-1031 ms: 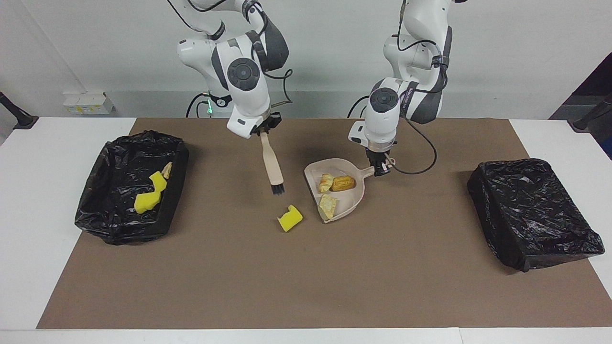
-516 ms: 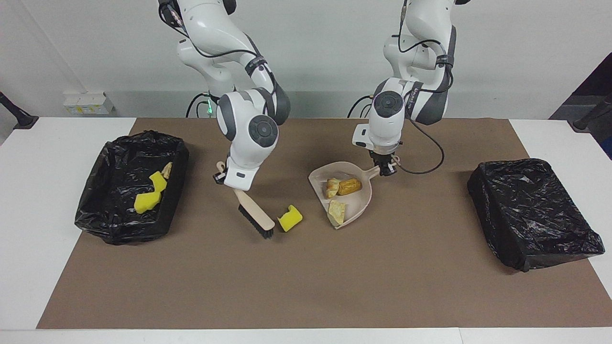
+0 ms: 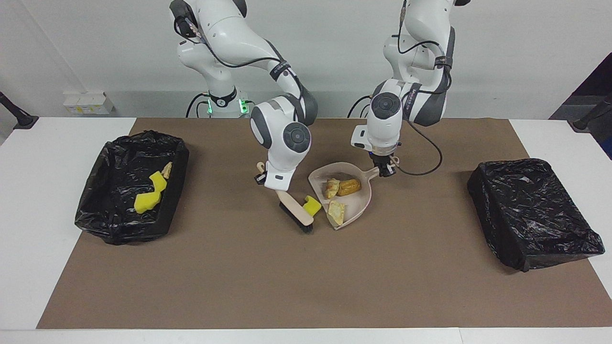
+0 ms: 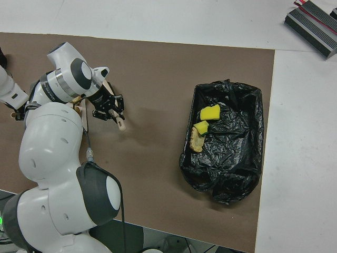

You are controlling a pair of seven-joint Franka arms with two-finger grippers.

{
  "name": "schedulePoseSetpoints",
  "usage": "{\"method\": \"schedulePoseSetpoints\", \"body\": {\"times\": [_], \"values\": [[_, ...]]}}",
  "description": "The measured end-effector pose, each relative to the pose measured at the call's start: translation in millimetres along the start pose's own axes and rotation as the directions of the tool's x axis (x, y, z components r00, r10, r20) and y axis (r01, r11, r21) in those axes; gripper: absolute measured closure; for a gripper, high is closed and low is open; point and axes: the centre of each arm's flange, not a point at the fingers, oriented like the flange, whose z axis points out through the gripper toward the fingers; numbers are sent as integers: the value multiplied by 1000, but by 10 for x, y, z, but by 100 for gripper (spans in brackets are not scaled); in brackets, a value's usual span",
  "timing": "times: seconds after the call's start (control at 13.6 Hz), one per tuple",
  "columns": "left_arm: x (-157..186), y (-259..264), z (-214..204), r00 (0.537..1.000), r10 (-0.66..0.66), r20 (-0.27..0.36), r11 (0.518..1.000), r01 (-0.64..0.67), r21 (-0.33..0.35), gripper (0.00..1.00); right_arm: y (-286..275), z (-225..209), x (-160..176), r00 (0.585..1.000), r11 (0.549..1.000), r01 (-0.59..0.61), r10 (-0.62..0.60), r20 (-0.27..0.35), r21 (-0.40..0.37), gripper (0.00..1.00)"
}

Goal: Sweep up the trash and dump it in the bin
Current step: 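Sweep the sponge and crumbs into the dustpan with the right gripper's brush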

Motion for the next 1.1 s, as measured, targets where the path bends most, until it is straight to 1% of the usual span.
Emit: {"method": "schedulePoseSetpoints", "body": {"times": [0.07,0.15,0.22,0.29,0.44,0.59,0.66,0.81,0.96,1.1], "values": [[41,39,9,1000,10,-5,1000,-10,5,69,-184,33,19,1000,998,-5,7,-29,69,74],[65,55,7,1000,13,-12,1000,-12,12,69,-276,83,21,999,993,-12,18,-52,120,74],[74,63,6,1000,8,-14,1000,-8,13,69,-320,126,7,997,988,-21,31,-68,154,74],[77,68,5,1000,1,-14,1000,-1,14,69,-350,149,-22,996,985,-29,42,-75,172,74],[97,76,-2,1000,2,-23,1000,-2,20,69,-398,139,-85,996,984,-42,56,-76,175,74],[140,84,-10,999,9,-47,999,-7,39,69,-388,39,-153,995,984,-45,60,-82,174,74],[160,82,-10,998,15,-61,999,-12,49,69,-360,-43,-228,995,984,-49,63,-73,173,74],[191,64,-10,996,34,-87,997,-28,69,69,-267,-261,-440,996,983,-62,72,-49,174,74],[220,17,8,990,77,-117,994,-67,86,69,-144,-492,-667,995,981,-83,92,-40,176,74],[206,-72,41,982,84,-171,995,-73,65,69,-1,-672,-881,993,978,-109,116,-28,180,74]]}}
